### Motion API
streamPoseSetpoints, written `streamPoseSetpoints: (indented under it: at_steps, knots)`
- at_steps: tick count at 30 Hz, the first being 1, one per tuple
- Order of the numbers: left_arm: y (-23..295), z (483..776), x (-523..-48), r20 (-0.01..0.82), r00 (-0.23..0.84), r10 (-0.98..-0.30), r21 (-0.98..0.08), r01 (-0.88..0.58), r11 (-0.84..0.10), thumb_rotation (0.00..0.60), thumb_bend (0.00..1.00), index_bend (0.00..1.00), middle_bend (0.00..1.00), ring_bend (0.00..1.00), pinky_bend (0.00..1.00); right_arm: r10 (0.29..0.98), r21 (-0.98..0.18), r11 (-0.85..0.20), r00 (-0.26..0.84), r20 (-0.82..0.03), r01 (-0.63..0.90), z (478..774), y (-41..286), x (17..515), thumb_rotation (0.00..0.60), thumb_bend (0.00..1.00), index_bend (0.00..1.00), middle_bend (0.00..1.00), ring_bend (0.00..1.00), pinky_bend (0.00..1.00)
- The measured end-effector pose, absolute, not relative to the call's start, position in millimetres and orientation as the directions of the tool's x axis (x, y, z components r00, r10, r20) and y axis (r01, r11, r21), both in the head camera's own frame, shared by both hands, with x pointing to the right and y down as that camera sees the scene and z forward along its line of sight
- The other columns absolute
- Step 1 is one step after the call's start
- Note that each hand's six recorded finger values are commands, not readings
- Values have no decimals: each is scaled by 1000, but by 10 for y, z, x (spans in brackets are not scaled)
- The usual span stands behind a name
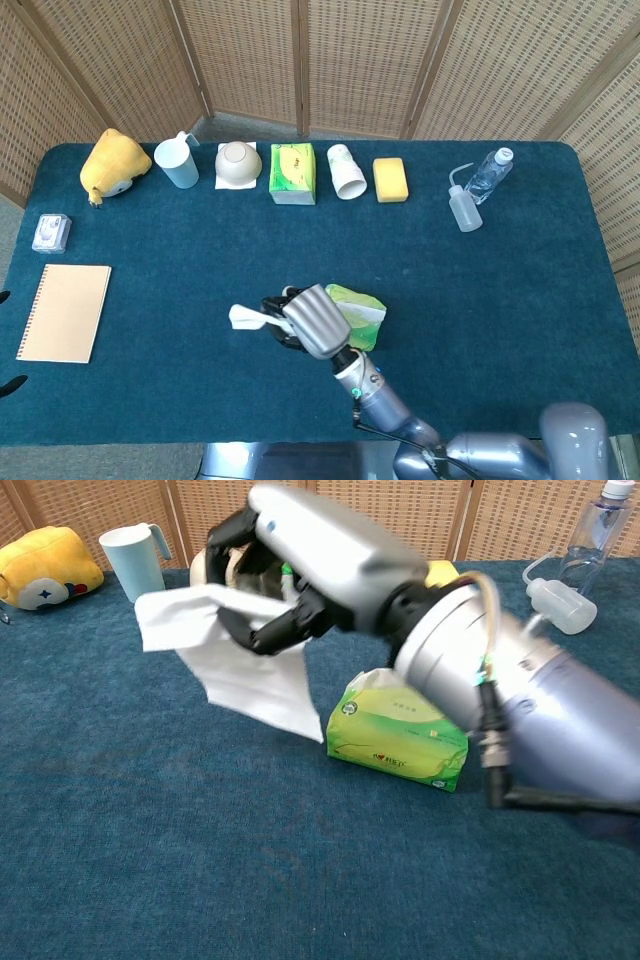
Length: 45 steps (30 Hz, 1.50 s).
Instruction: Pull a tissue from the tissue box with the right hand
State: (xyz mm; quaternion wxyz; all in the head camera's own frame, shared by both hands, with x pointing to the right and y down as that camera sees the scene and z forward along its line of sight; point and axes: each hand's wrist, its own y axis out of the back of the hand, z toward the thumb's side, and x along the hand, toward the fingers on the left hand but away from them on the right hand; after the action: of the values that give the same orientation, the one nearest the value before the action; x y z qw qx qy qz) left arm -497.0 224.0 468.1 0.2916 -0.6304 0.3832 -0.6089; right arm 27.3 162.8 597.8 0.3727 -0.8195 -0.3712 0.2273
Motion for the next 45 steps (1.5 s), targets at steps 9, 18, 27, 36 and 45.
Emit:
streamPoseSetpoints:
  at_steps: [9,18,27,36,45]
  knots:
    - [2246,4700,-4971,555,-36,-831,-828,-125,-547,600,0,0,0,0,12,750,-793,-493,637,-179,358,6277,1747,48,600,441,202,314,250,568]
    - [2247,4708,-4967,558,-37,-829,-825,-127,-550,600,0,0,0,0,12,701,-807,-530,671,-244,260,6290,1750,143,600,21,0,0,0,169]
    - [2257,4705,-4949,560,-30,-828,-824,-127,-553,600,0,0,0,0,12,743,-845,-449,646,-172,291,5945,1587,486,600,5,0,0,0,169]
    - [2259,4669,-4944,553,-25,-833,-828,-132,-545,600,0,0,0,0,12,809,-916,-308,577,-110,257,5754,1341,1486,600,0,0,0,0,182]
    - [2250,4633,-4908,537,-18,-843,-838,-123,-531,600,0,0,0,0,12,859,-929,-293,489,-151,227,5839,1465,2607,600,0,0,0,0,160]
